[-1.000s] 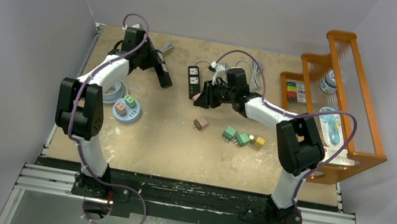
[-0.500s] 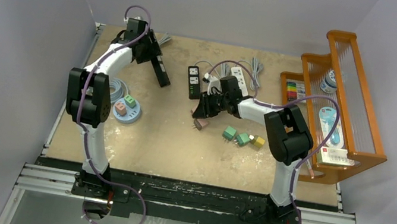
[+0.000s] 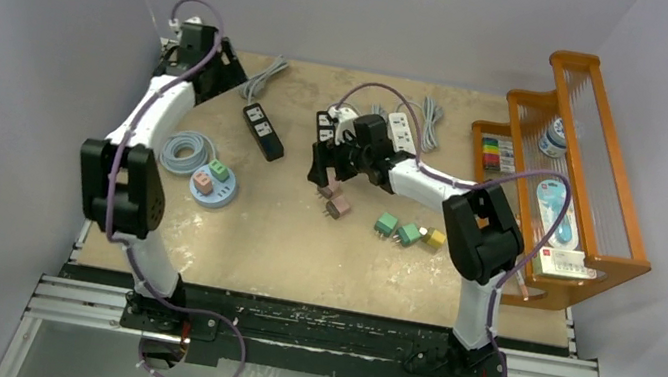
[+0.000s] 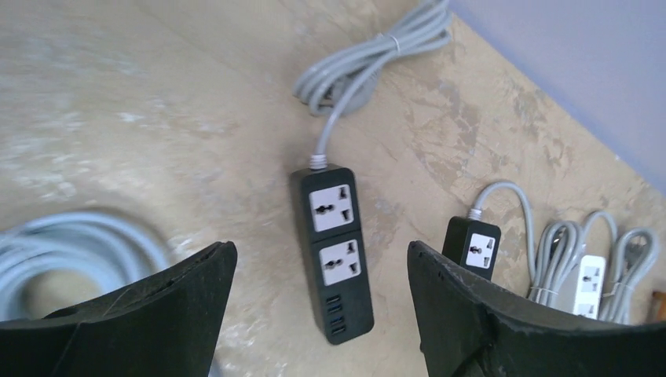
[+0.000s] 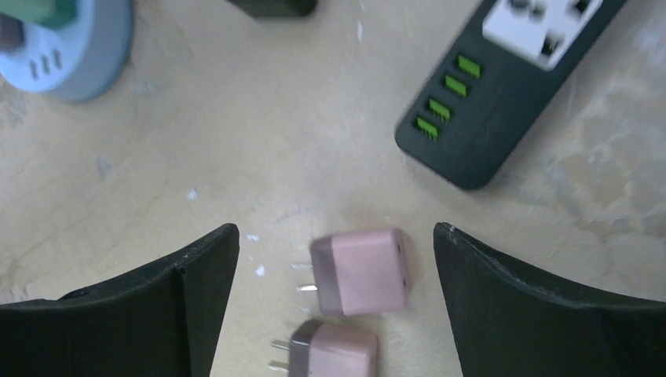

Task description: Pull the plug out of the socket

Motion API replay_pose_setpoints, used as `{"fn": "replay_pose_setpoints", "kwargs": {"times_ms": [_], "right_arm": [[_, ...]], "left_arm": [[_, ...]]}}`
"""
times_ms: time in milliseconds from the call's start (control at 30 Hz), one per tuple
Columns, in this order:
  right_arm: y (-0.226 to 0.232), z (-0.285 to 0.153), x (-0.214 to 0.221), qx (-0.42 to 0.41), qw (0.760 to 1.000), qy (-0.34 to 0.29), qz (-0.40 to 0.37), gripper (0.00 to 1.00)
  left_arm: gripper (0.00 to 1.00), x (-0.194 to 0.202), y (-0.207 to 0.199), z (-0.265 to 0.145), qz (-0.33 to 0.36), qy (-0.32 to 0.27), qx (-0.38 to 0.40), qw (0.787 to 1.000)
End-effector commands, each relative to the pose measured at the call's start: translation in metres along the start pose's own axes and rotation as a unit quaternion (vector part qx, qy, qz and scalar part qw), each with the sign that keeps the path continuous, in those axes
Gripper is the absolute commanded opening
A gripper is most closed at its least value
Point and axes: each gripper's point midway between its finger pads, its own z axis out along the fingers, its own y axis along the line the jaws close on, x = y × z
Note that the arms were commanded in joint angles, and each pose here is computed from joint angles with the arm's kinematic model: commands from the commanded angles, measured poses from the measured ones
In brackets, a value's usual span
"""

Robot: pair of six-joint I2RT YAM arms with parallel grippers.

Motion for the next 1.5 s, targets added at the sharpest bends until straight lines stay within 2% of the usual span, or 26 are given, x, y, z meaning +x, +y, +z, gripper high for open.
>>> {"fn": "replay_pose_setpoints", "kwargs": {"times_ms": [0,100,200,333,500,833,1267,1467], "right_arm": [[0.050,-0.034,-0.104,0.019,0.986,-0.136,-0.097,0.93],[0.094,-0.030,-0.129,-0.023,0.976,-0.171,-0.134,0.92],[0.124,-0.016,-0.140,-0.052,0.971,-0.176,-0.157,0.90],[0.154,0.010,-0.143,-0.089,0.964,-0.168,-0.183,0.87],[0.181,0.043,-0.136,-0.115,0.960,-0.161,-0.200,0.84],[0.200,0.078,-0.119,-0.153,0.956,-0.148,-0.203,0.79],[0.212,0.110,-0.099,-0.189,0.952,-0.124,-0.206,0.74],[0.211,0.130,-0.095,-0.188,0.954,-0.112,-0.205,0.67]], "left_arm": [[0.79,-0.058,0.030,-0.061,-0.045,-0.097,0.002,0.994],[0.80,-0.060,0.058,-0.085,-0.081,-0.119,-0.003,0.990],[0.81,-0.052,0.088,-0.105,-0.109,-0.132,-0.015,0.985],[0.82,-0.038,0.129,-0.119,-0.143,-0.136,-0.039,0.980],[0.83,-0.011,0.159,-0.123,-0.177,-0.123,-0.045,0.975],[0.85,0.026,0.163,-0.116,-0.199,-0.093,-0.024,0.975],[0.86,0.033,0.163,-0.105,-0.201,-0.078,-0.021,0.976],[0.87,0.035,0.165,-0.102,-0.202,-0.074,-0.024,0.976]]}}
